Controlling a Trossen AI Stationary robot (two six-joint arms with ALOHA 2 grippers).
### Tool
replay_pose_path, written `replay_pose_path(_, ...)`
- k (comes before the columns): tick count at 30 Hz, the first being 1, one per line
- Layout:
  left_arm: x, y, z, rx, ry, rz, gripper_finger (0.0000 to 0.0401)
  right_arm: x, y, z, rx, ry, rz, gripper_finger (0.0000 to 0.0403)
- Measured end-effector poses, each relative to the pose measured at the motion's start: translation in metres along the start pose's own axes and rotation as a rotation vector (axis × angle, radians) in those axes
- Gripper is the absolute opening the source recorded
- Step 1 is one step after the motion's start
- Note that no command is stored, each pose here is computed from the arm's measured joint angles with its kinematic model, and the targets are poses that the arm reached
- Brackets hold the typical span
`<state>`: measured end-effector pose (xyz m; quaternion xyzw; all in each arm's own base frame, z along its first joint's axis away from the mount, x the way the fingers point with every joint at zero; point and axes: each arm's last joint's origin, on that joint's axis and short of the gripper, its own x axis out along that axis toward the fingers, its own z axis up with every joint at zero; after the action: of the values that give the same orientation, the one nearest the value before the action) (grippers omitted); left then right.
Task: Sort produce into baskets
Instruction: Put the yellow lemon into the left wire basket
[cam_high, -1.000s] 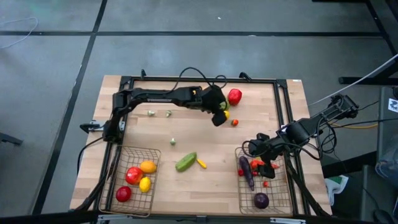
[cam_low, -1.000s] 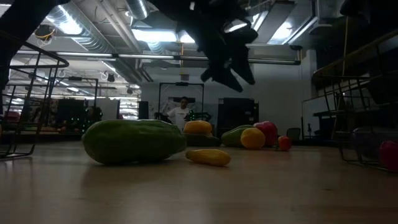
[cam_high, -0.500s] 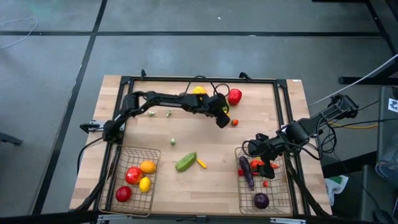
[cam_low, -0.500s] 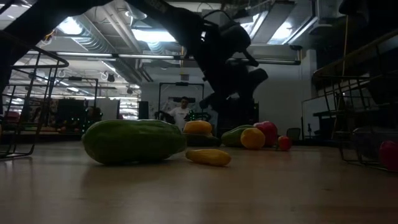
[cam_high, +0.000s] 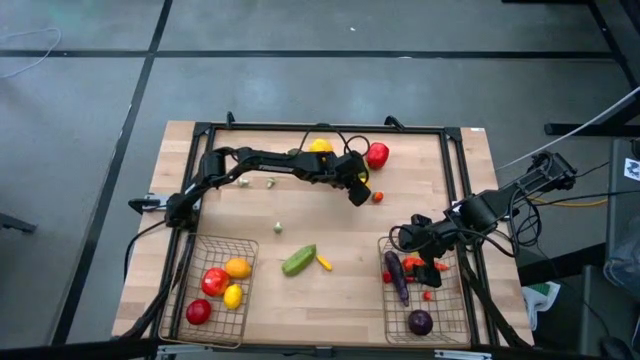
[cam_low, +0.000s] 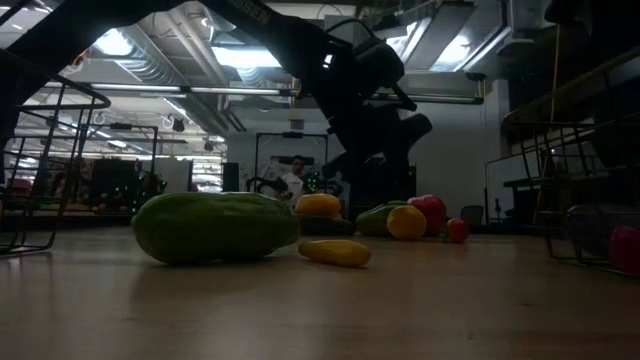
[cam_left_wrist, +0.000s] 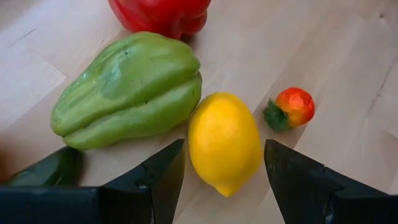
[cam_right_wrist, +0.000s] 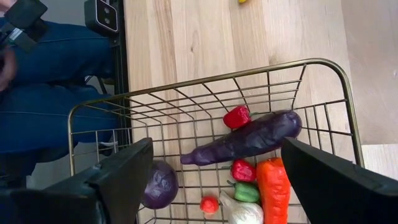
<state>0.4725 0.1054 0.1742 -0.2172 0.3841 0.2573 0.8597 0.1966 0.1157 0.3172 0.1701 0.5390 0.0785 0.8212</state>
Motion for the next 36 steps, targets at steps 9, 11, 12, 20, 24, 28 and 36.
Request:
replay_pose_path(9,0.0,0.0,0.0,-0.003,0.0,-0.006,0.0224,0.0,0.0,0.0,0.0,0.0,0.0,0.0351)
replay_pose_path(11,0.0,0.0,0.001,-0.004,0.001,-0.011,0.0239,0.0,0.0,0.0,0.0,0.0,0.0,0.0351)
replay_pose_path(12,0.0,0.001,0.001,-0.006,0.0,-0.013,0.0249,0.0,0.0,0.0,0.0,0.0,0.0,0.0351)
replay_pose_path(20,0.011,0.001,-0.001,-0.016,0.003,-0.052,0.0331,0.0,0.0,0.0,0.0,0.0,0.0,0.0351)
replay_pose_path(24,0.021,0.002,-0.007,-0.04,0.014,-0.044,0.0353,0.0,0.0,0.0,0.0,0.0,0.0,0.0351)
replay_pose_path(28,0.027,0.003,-0.011,-0.063,0.025,-0.014,0.0358,0.0,0.0,0.0,0.0,-0.001,0.002,0.0351)
replay_pose_path(36,0.036,0.004,-0.013,-0.061,-0.009,0.006,0.0359,0.0,0.0,0.0,-0.001,-0.004,0.001,0.0351)
